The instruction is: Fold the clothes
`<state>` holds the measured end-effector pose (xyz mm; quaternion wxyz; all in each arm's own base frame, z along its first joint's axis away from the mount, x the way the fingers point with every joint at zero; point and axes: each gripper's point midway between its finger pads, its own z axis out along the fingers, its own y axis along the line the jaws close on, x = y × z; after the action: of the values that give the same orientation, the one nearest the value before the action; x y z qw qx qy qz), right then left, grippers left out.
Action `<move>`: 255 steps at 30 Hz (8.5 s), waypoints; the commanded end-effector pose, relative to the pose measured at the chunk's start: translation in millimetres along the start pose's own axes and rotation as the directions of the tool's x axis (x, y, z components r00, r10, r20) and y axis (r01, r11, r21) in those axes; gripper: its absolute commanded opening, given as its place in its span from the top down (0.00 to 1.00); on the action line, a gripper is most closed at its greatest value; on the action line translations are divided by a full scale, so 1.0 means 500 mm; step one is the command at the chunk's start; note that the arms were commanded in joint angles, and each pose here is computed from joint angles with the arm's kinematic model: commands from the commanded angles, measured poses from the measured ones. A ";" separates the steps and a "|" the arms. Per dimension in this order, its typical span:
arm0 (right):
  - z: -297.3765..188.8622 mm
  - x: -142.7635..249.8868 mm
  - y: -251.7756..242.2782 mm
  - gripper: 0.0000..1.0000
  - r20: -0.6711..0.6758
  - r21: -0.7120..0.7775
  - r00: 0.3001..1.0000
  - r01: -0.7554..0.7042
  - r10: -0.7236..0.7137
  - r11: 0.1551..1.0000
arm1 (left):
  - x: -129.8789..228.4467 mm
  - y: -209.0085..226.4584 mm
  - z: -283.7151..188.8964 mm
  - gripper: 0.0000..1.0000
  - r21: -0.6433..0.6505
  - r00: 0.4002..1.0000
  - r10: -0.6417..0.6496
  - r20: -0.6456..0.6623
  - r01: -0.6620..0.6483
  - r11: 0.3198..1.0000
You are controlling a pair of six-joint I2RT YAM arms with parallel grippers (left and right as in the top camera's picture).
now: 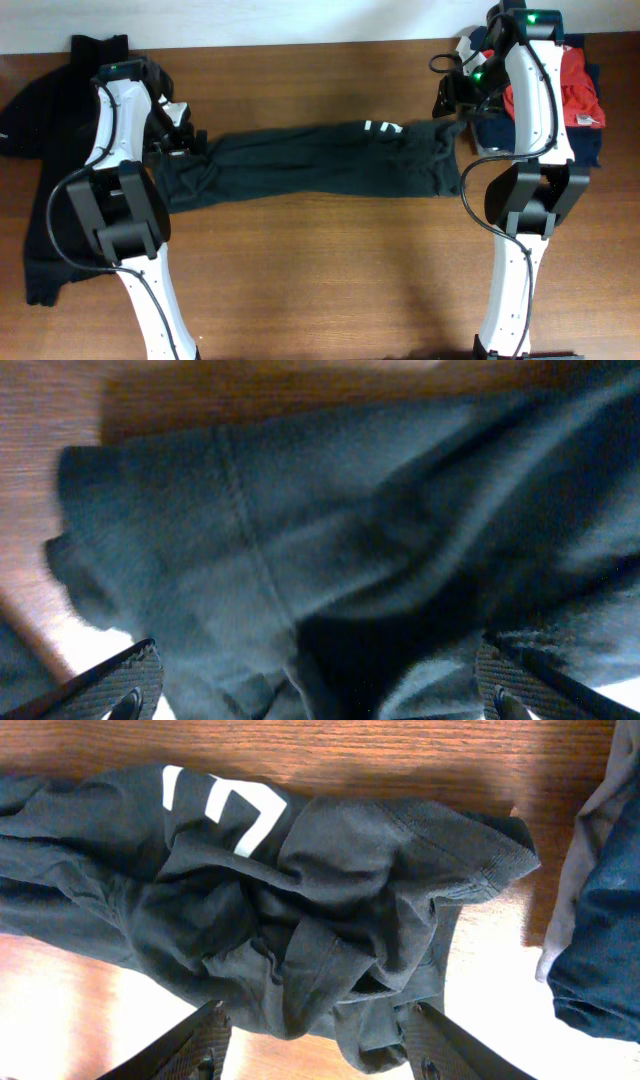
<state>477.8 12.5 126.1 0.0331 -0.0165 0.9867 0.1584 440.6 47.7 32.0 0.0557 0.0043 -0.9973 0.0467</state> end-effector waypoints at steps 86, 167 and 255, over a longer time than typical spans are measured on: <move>-0.036 0.006 0.057 0.37 0.025 -0.024 0.999 0.026 -0.025 0.999 | -0.025 -0.255 -0.275 1.00 0.071 0.836 0.278 0.473 -0.351 0.934; -0.026 0.012 0.070 0.36 0.007 -0.068 1.000 0.021 -0.020 0.997 | 0.043 -0.585 -0.046 0.01 0.107 0.813 0.550 0.192 -0.574 0.812; 0.192 0.066 0.604 0.95 0.115 -0.132 0.816 0.578 -0.567 0.805 | -0.098 -0.160 -0.312 0.01 0.089 0.900 0.110 0.422 -0.162 0.983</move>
<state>438.7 327.0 161.0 0.1404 -0.3185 0.9083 0.2319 499.5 -29.5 166.4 -0.1255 -0.0730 -0.9858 0.0841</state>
